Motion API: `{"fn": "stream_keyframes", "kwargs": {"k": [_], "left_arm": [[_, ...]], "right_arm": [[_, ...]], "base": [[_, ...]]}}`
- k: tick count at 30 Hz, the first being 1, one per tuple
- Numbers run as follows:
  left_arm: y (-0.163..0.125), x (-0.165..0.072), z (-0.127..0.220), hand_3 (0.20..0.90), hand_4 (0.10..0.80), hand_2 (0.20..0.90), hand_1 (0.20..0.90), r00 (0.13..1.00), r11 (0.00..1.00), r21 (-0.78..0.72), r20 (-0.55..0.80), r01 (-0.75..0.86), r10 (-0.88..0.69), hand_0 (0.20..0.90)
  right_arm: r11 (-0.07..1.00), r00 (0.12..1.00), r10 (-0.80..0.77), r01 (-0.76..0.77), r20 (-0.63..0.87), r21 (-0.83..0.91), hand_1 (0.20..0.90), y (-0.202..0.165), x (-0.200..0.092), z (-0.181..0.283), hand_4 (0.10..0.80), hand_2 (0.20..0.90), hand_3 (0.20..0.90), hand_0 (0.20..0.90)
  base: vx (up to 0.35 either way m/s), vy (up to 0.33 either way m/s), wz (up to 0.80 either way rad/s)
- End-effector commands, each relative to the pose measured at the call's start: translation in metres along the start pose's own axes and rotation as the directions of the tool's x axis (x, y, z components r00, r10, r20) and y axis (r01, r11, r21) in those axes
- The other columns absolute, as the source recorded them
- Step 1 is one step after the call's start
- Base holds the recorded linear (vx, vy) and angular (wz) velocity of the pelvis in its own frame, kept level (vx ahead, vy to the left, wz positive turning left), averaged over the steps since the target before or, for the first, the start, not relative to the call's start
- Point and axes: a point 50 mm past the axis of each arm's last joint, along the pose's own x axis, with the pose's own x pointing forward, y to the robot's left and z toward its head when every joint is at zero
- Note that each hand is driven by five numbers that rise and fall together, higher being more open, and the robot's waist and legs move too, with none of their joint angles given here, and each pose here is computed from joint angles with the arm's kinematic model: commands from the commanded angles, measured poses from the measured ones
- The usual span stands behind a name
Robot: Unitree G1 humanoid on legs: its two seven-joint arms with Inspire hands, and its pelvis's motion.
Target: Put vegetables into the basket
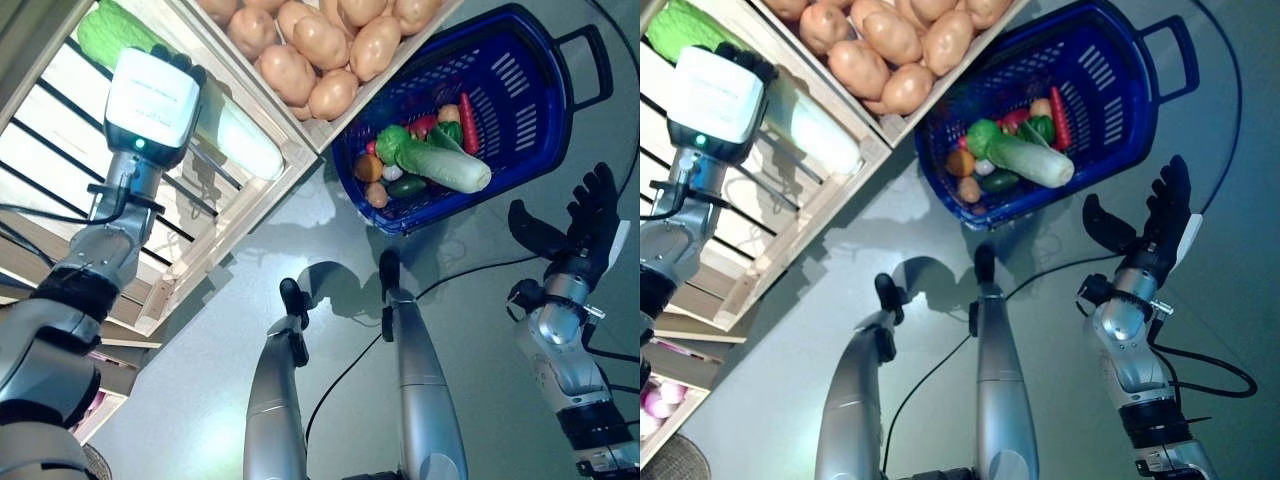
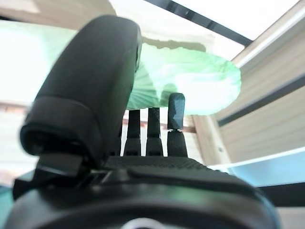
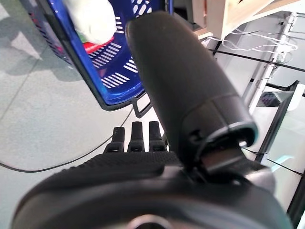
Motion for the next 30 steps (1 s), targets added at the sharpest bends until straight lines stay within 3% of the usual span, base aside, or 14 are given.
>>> {"fn": "stream_keyframes", "kwargs": {"k": [1,10,18,27,30], "left_arm": [[0.057,0.018,-0.039,0.300,0.400,0.300,0.300,0.929,0.932,0.001,-0.089,-0.362,0.360,0.300],[0.073,0.005,-0.039,0.300,0.400,0.300,0.300,0.882,0.881,-0.088,-0.134,-0.465,0.453,0.300],[0.065,-0.020,-0.039,0.300,0.400,0.300,0.300,0.824,0.776,-0.327,-0.396,-0.539,0.405,0.300],[0.046,-0.052,-0.003,0.300,0.400,0.300,0.300,0.797,0.487,-0.656,-0.584,-0.576,0.156,0.300],[0.040,-0.058,0.022,0.300,0.400,0.300,0.300,0.818,0.235,-0.799,-0.574,-0.554,-0.023,0.300]], "right_arm": [[0.988,0.974,-0.040,0.006,0.221,0.152,0.900,-0.009,0.003,0.046,0.800,0.900,0.900,0.900],[0.984,0.979,-0.039,0.002,0.201,0.177,0.900,-0.011,-0.001,0.042,0.800,0.900,0.900,0.900],[0.979,0.981,-0.026,-0.014,0.193,0.202,0.900,-0.009,-0.010,0.035,0.800,0.900,0.900,0.900],[0.972,0.987,0.011,-0.049,0.163,0.228,0.900,0.004,-0.021,0.027,0.800,0.900,0.900,0.900],[0.971,0.986,0.049,-0.084,0.157,0.224,0.900,0.014,-0.025,0.024,0.800,0.900,0.900,0.900]], "base": [[-0.014,-0.092,0.07],[-0.031,-0.065,0.05],[-0.040,-0.058,0.00],[-0.032,-0.074,0.05],[-0.026,-0.052,0.12]]}}
